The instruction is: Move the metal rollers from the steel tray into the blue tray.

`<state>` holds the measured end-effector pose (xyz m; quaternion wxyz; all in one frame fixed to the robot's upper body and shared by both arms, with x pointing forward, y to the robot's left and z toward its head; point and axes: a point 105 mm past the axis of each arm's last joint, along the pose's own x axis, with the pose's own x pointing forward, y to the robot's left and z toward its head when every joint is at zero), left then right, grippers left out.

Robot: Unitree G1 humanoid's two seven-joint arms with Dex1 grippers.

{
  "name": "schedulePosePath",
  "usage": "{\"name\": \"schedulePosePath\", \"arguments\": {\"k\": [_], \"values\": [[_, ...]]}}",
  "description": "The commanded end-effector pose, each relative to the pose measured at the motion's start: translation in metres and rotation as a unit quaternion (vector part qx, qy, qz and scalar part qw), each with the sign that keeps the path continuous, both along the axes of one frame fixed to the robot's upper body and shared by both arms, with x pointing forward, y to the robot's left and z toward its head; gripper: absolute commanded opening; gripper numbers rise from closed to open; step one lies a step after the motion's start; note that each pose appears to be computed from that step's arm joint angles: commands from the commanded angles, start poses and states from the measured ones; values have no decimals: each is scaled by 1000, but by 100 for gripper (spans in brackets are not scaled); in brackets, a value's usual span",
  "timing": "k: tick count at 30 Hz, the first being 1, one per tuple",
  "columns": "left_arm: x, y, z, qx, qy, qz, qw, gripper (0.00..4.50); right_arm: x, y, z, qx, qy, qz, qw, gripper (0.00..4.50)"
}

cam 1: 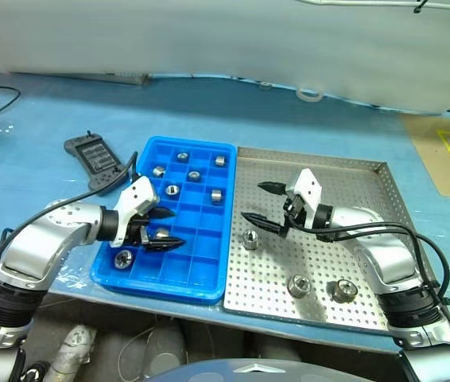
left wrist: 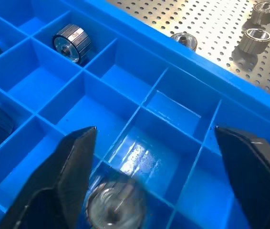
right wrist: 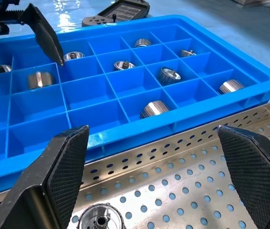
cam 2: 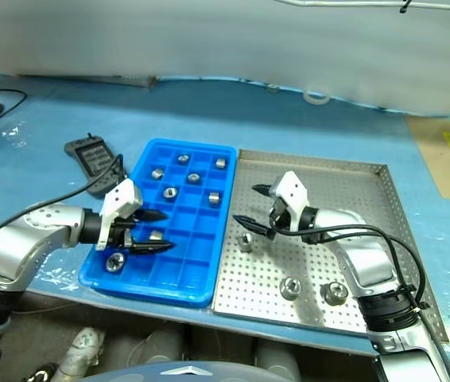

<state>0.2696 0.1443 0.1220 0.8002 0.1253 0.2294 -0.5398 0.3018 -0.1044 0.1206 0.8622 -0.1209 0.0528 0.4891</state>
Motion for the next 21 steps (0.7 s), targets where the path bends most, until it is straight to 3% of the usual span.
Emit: {"name": "schedulePosePath", "arguments": {"k": [1, 5, 11, 17, 21], "values": [[5, 0, 18, 6, -35, 5, 999, 397, 3, -7, 13, 1, -30, -9, 999, 450], [16, -9, 30, -34, -52, 18, 998, 397, 3, -6, 12, -1, -31, -10, 999, 450], [50, -9, 46, -98, -104, 64, 988, 397, 4, -7, 15, -6, -35, -18, 999, 450], [57, -35, 52, -138, -128, 7, 982, 397, 3, -17, 19, -6, -34, -31, 999, 450], [47, -65, 57, -191, -103, -67, 974, 397, -12, -26, 21, -4, -11, -21, 1000, 450]]}}
